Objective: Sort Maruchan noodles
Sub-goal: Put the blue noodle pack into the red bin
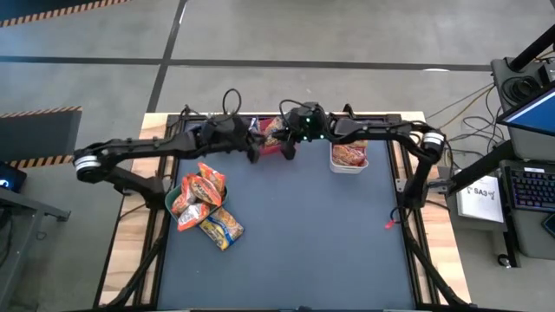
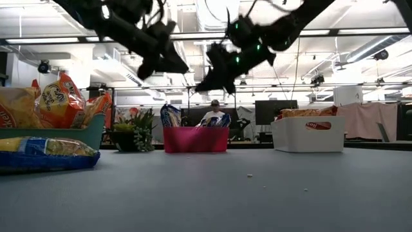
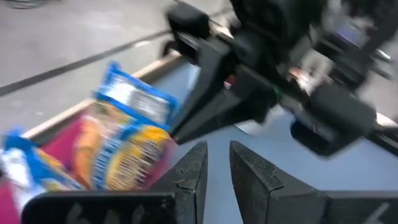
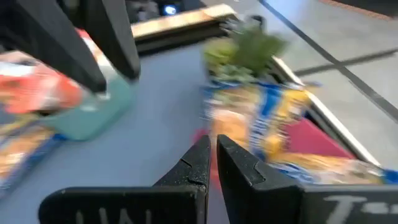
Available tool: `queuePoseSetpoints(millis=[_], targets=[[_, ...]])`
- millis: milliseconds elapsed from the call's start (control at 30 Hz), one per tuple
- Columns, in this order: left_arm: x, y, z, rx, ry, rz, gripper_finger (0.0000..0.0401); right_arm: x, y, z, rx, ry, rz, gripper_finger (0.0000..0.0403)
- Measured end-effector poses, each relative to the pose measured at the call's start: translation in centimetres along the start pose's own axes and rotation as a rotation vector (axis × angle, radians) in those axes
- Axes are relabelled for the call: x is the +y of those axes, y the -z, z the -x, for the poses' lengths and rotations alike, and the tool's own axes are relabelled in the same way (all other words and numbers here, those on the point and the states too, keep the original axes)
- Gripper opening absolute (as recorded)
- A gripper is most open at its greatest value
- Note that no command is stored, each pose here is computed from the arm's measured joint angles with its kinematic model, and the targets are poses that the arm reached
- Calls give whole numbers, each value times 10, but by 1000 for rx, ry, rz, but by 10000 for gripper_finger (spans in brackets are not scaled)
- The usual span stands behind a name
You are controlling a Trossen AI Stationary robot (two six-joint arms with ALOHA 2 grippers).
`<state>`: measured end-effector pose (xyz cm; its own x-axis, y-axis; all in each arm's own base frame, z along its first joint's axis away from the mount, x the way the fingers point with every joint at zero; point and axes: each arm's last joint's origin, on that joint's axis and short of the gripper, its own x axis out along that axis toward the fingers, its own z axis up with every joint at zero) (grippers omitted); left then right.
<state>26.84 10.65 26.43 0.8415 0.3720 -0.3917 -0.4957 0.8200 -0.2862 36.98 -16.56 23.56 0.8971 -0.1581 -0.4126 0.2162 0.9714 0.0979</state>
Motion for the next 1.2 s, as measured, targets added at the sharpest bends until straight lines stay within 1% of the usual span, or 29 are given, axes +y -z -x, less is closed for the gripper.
queuePoseSetpoints(millis=[100,200,300,433,567,700,800,900,967,1100,1200], targets=[[-25,6,16,42,77,-43,44,28,-10,9,-9,-57,9,17],[-52,19,30,103,151,-89,41,59,-17,17,-13,-123,16,17],[-77,35,44,162,175,-125,40,89,-17,22,-9,-192,12,17],[-101,57,60,237,184,-164,40,128,-6,25,17,-276,11,17],[-119,73,75,305,235,-165,40,159,10,26,60,-265,-2,17],[-131,88,88,387,258,-138,40,178,29,25,118,-276,-35,17],[-135,104,98,497,233,-95,40,187,44,25,167,-290,-60,17],[-139,124,106,627,170,-50,40,193,53,25,195,-299,-77,17],[-142,137,108,687,124,-32,40,196,56,26,210,-301,-82,17],[-151,161,102,754,44,9,40,202,57,27,194,-269,-70,18],[-157,176,91,798,-30,6,40,203,58,28,193,-268,-61,18]])
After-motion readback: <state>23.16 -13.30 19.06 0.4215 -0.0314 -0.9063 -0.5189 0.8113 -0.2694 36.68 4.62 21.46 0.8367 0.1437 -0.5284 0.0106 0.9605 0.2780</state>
